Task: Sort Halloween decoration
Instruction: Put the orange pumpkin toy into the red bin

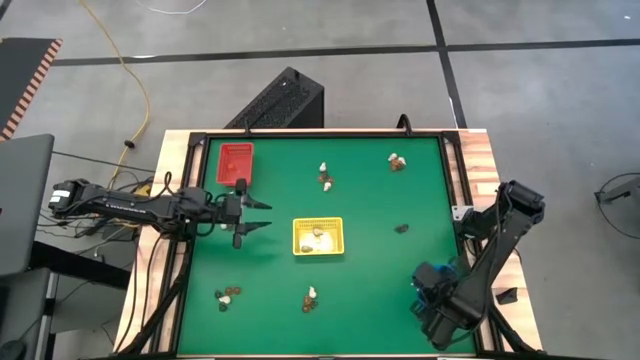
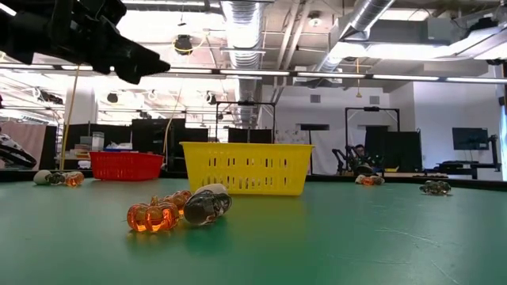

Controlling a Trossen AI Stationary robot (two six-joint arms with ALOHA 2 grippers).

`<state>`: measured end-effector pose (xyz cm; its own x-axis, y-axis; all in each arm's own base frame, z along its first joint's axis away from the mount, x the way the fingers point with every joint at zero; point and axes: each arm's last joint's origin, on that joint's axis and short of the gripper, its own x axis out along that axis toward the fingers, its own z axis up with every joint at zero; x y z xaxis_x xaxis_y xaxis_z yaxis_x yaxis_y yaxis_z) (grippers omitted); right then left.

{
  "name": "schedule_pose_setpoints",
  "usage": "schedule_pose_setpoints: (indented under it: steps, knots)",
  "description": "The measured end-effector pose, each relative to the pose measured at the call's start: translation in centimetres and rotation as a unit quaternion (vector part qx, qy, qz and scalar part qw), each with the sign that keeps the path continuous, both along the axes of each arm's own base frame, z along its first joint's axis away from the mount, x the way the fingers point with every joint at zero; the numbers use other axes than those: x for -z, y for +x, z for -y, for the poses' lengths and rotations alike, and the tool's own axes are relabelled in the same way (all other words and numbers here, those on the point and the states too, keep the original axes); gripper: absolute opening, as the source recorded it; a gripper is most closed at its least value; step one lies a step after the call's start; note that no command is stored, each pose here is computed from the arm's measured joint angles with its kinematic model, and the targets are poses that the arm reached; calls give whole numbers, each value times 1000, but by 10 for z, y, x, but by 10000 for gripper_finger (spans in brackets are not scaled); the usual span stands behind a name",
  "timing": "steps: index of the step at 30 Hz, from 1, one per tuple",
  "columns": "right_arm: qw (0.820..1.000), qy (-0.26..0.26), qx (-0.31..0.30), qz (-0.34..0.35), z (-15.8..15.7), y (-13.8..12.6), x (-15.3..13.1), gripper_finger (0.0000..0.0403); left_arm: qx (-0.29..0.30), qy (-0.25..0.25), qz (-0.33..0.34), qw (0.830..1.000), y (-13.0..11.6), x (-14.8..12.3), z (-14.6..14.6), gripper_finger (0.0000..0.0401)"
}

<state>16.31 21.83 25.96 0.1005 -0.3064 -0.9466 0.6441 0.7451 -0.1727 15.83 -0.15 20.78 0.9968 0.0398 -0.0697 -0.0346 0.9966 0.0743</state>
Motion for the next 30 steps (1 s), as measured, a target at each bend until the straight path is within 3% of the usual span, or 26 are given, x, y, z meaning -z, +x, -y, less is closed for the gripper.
schedule_pose_setpoints:
  steps: [5, 9, 14, 19, 22, 30]
  knots:
    - [980, -94, -135, 112, 7, -4, -17, 189, -29, -43, 2, 999, 0, 0, -1, 188]
    - [963, -125, -196, 135, 30, -18, -16, 176, -47, -59, 34, 997, 0, -6, -3, 188]
    - [965, -97, -182, 163, 85, -46, 11, 162, -55, -55, 63, 995, 0, -11, -3, 188]
    - [952, -20, -155, 264, 125, -55, 21, 156, -56, -46, 62, 995, 0, -11, -3, 188]
    - [942, 1, -126, 311, 142, -54, 20, 156, -62, -45, 52, 996, 3, -8, -5, 188]
    - [953, 4, -65, 297, 173, -28, 22, 156, -33, -39, 32, 998, 29, 11, -10, 188]
